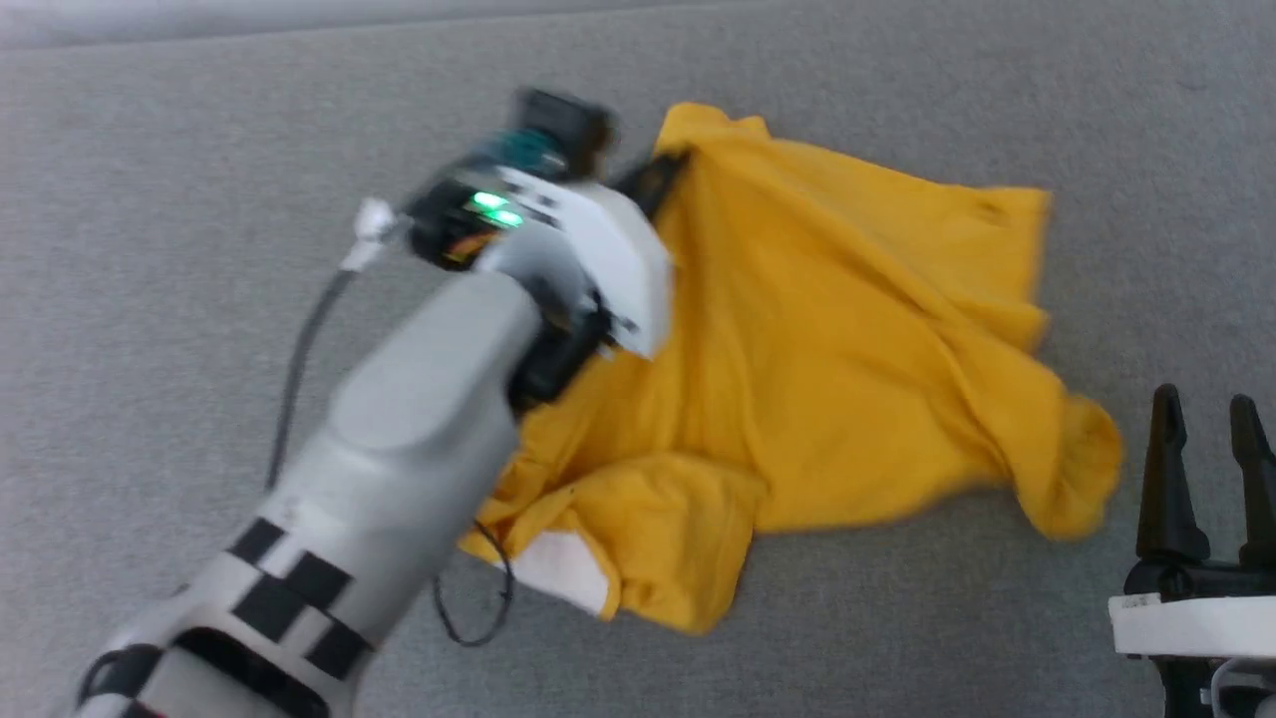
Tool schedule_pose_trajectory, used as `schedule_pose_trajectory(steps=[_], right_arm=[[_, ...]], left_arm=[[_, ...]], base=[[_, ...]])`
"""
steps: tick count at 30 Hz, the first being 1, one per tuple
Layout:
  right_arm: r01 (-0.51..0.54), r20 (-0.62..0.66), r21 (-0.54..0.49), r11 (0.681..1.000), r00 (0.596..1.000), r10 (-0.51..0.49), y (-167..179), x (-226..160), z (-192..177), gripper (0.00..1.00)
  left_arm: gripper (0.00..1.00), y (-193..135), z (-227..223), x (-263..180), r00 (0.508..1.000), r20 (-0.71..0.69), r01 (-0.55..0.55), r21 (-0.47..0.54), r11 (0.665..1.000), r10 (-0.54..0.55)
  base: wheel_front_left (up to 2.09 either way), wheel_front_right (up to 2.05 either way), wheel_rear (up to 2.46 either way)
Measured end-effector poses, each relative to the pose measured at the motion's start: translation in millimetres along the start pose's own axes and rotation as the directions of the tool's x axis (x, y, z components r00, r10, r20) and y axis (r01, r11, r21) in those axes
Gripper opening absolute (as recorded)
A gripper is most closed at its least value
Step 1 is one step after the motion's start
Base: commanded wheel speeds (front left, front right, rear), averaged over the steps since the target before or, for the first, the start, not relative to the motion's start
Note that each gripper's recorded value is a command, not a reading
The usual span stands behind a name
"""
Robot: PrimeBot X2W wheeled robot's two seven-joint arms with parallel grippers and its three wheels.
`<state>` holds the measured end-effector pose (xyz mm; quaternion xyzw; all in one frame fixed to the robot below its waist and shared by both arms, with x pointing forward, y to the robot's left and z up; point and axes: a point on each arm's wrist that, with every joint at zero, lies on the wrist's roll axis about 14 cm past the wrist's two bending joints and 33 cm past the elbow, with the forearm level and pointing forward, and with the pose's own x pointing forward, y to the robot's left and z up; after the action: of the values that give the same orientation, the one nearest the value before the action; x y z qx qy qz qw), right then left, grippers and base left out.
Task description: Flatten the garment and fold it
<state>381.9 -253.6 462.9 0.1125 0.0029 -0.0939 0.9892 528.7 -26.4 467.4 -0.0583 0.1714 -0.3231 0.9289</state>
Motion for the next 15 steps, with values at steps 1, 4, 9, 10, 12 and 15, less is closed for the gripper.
schedule_pose_trajectory(steps=[1,4,9,10,12,15], right_arm=[[-0.010,0.002,0.001,1.000,1.000,0.010,3.1,0.4,0.6,1.00],[-0.035,0.009,0.012,0.999,0.999,0.035,11.6,0.9,2.5,1.00],[-0.065,0.017,0.025,0.998,0.998,0.065,21.3,-1.0,5.2,1.00],[-0.068,0.017,0.026,0.997,0.998,0.067,22.2,-1.8,5.4,1.00],[-0.072,0.020,0.028,0.997,0.997,0.072,23.5,-2.6,6.6,1.00],[-0.074,0.016,0.028,0.997,0.997,0.073,23.8,-3.4,5.5,1.00]], left_arm=[[0.00,18.1,12.8,-6.9,0.997,0.041,-0.060,-0.031,0.998,0.061],[0.00,76.3,38.3,-37.0,0.961,0.119,-0.238,-0.094,0.967,0.248],[0.00,161.2,19.3,-110.3,0.852,0.095,-0.497,-0.164,0.852,0.515],[0.00,171.9,4.9,-124.7,0.830,0.064,-0.537,-0.172,0.826,0.554],[0.00,184.5,-23.0,-149.0,0.795,0.010,-0.594,-0.188,0.782,0.606],[0.83,184.4,-50.9,-166.0,0.776,-0.033,-0.617,-0.250,0.746,0.630]], base=[[0.00,0.00,0.00],[0.00,0.00,0.00],[0.00,0.00,0.00],[0.00,0.00,0.00],[0.00,0.00,0.00],[0.00,0.00,0.00]])
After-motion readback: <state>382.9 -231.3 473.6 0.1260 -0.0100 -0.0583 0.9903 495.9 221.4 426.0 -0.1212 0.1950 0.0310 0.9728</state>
